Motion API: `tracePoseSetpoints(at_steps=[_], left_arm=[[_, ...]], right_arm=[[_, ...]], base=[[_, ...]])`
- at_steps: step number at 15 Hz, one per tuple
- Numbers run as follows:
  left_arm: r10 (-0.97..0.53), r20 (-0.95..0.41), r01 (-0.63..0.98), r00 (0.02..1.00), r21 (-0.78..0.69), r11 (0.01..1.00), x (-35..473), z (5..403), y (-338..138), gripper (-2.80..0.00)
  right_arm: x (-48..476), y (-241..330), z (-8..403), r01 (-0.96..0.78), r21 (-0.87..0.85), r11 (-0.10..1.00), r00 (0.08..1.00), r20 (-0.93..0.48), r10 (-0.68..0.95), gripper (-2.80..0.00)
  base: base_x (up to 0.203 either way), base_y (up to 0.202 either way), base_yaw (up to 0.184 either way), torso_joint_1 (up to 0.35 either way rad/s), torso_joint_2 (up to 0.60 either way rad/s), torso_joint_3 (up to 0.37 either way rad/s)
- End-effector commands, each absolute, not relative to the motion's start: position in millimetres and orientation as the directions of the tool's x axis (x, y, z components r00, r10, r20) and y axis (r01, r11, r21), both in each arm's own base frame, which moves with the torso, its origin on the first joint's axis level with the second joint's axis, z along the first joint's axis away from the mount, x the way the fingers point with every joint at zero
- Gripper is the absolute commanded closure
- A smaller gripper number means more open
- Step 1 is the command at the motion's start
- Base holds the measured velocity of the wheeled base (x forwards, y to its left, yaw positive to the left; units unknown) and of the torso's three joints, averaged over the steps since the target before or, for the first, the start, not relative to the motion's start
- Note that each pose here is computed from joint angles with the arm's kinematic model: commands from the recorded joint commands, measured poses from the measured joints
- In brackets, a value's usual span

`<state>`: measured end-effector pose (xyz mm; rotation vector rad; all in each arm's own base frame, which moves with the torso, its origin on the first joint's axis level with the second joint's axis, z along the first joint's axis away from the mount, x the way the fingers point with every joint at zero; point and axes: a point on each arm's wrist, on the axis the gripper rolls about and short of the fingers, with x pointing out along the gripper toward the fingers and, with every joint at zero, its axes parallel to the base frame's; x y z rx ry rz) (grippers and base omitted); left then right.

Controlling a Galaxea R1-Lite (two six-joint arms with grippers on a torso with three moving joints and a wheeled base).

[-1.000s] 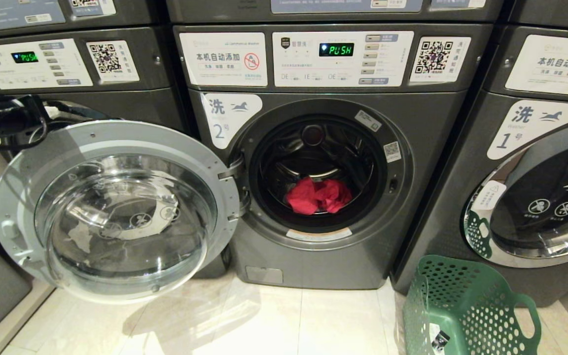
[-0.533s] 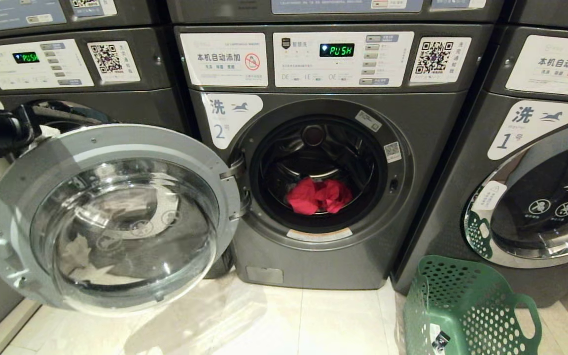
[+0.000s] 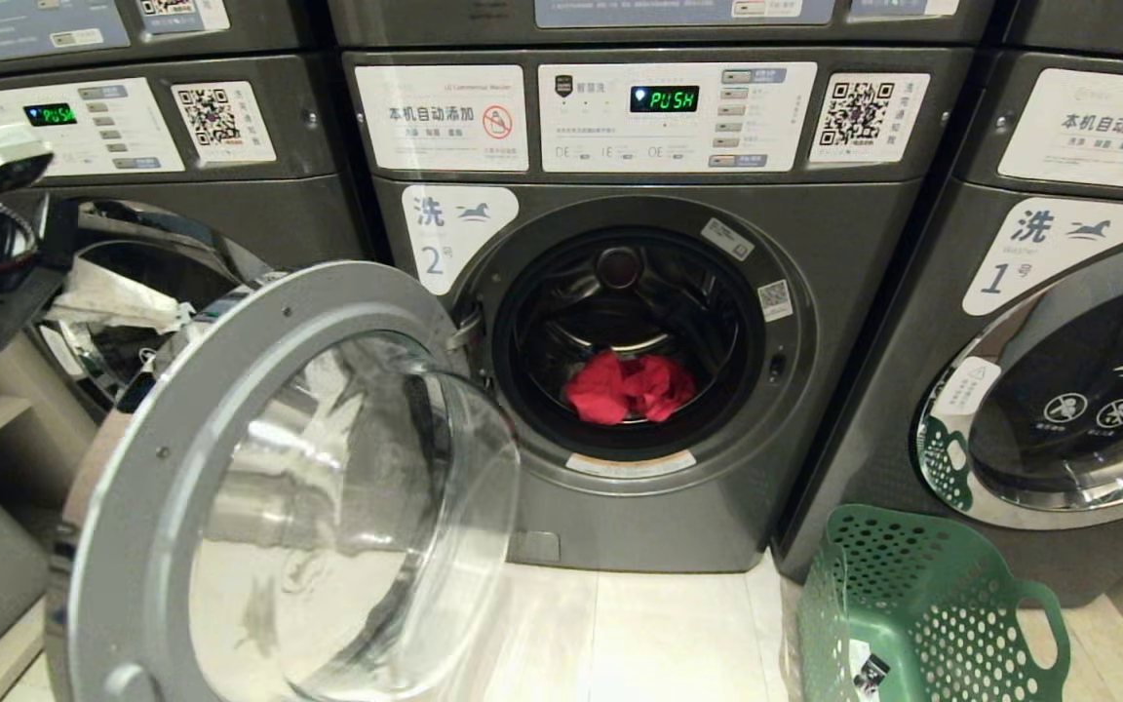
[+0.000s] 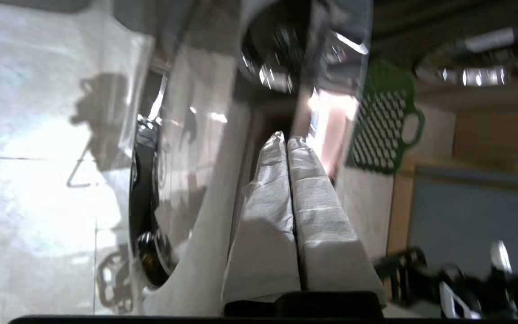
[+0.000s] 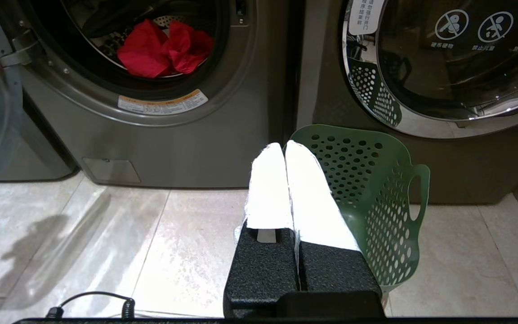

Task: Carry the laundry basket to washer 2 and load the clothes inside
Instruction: Close the washing machine door with the left hand

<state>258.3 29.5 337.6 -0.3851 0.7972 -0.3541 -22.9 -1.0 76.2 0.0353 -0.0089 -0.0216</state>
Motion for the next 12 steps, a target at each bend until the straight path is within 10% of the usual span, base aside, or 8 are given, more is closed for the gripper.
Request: tracePoseSetpoints(at_steps=[1, 8, 12], left_arm=[[-0.498, -0.604, 0.241, 0.622, -0.458, 0.856, 230, 352, 6, 0.00], [-0.675, -0.625, 0.449, 0.392, -0.510, 0.734, 251, 333, -92, 0.00], [-0.555, -0.624, 0.431, 0.551, -0.357, 0.829, 298, 314, -120, 0.00]], right_arm=[[-23, -1, 76, 0.021, 0.036, 0.999, 1.000, 0.008, -0.021, 0.00], [-23, -1, 76, 0.021, 0.036, 0.999, 1.000, 0.008, -0.021, 0.00], [-23, -1, 76, 0.021, 0.036, 0.999, 1.000, 0.008, -0.021, 0.00]], base=[[0.000, 0.000, 0.000, 0.000, 0.00, 0.000], [0.000, 0.000, 0.000, 0.000, 0.00, 0.000], [0.000, 0.000, 0.000, 0.000, 0.00, 0.000]])
